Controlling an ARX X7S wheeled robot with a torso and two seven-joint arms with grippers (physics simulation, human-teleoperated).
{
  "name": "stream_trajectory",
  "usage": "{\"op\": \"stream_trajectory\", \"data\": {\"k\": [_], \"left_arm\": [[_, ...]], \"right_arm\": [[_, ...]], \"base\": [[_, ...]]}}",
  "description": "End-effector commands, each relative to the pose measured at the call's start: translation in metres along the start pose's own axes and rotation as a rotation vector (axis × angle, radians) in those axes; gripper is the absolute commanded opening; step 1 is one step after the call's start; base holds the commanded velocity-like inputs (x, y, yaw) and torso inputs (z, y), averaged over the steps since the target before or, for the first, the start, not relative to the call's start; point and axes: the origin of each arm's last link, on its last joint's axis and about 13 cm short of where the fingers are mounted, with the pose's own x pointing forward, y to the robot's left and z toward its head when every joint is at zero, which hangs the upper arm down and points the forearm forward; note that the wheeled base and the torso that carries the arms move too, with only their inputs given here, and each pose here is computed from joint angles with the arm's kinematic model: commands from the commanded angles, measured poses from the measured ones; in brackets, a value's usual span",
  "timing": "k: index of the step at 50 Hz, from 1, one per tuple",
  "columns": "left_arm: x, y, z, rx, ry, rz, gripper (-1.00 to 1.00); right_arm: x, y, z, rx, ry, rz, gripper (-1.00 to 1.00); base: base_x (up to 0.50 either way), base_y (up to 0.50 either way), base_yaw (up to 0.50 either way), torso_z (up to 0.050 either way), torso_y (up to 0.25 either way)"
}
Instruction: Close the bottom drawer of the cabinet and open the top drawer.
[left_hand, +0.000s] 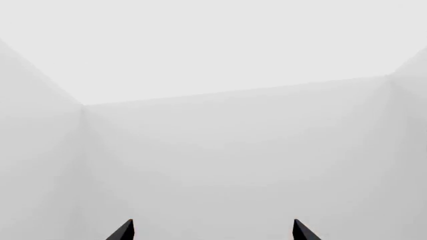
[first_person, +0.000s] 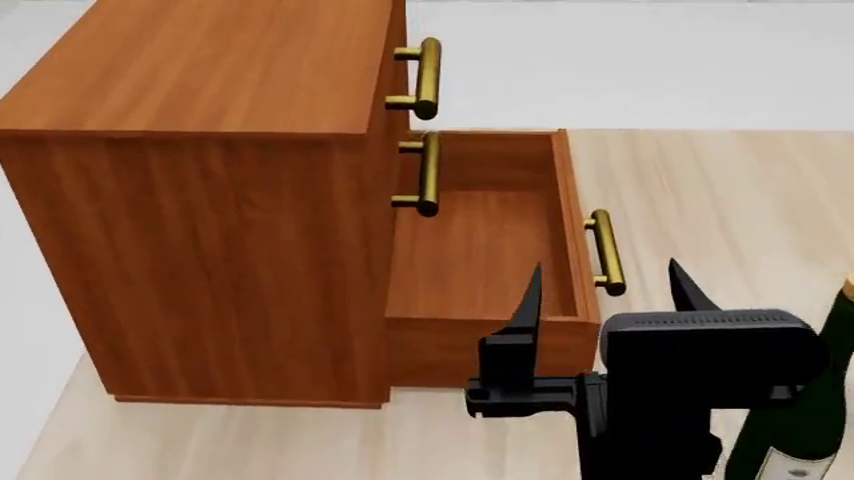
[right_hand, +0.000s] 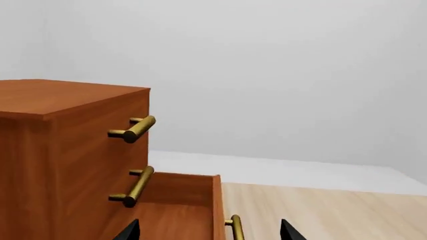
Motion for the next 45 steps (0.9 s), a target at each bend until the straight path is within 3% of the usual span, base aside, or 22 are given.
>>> {"op": "stream_trajectory", "data": {"k": [1, 32, 45], "left_arm": [[-0.0003, -0.0009, -0.0002, -0.006, -0.001, -0.006, 1.00], [-0.0004, -0.0016, 0.0000, -0.010, -0.007, -0.011, 1.00], [-0.0005, -0.0014, -0.0004, -0.014, -0.008, -0.011, 1.00]], "right_arm": [[-0.0009, -0.0002, -0.0012, 0.001, 0.002, 0.000, 1.00], [0.0000, 0.0003, -0.0002, 0.012, -0.003, -0.001, 1.00], [0.0002, 0.0007, 0.0004, 0.011, -0.006, 0.001, 1.00]], "base": [[0.31, 0.02, 0.00, 0.000, 0.000], [0.31, 0.02, 0.00, 0.000, 0.000], [0.00, 0.00, 0.00, 0.000, 0.001]]}}
